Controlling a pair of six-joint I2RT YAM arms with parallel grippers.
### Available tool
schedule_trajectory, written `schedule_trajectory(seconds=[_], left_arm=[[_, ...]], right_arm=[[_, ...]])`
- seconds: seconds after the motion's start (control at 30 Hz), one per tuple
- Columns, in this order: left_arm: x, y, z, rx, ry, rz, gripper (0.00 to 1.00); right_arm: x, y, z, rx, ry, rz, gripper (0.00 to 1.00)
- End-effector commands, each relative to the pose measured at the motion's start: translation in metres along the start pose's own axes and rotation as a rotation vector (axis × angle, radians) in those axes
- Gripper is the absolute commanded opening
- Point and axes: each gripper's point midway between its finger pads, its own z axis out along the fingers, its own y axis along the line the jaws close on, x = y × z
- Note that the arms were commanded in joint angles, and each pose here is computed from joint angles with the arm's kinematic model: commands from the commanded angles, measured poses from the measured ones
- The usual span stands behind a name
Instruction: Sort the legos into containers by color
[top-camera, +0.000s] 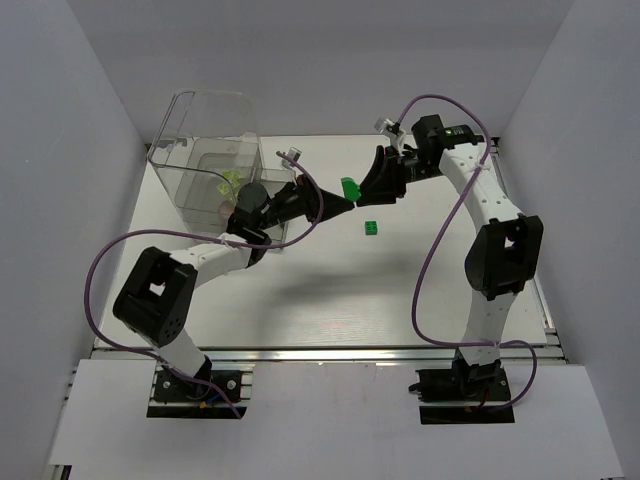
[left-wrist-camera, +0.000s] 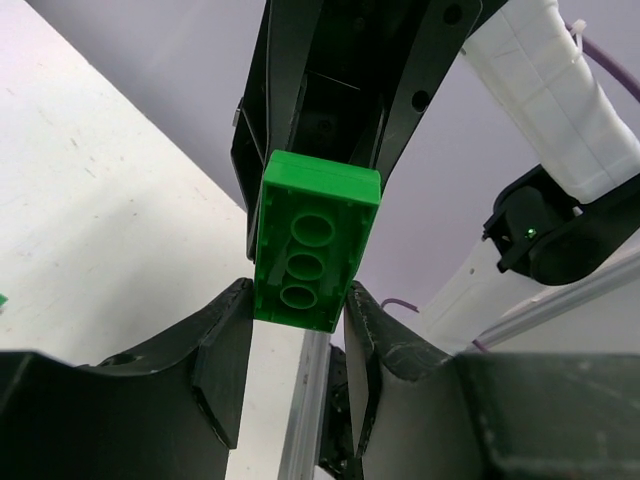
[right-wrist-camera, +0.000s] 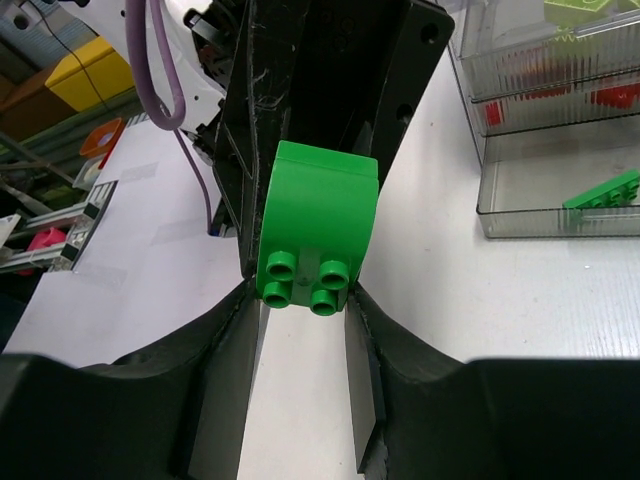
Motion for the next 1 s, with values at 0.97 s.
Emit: schedule_trajectory(seconds=[0.97], left_arm=[[-0.067, 0.165, -0.128, -1.312, 0.161, 0.225, 0.0]], right_arm=[[0.038, -0.052, -0.025, 0.325, 0.116, 0.025, 0.0]])
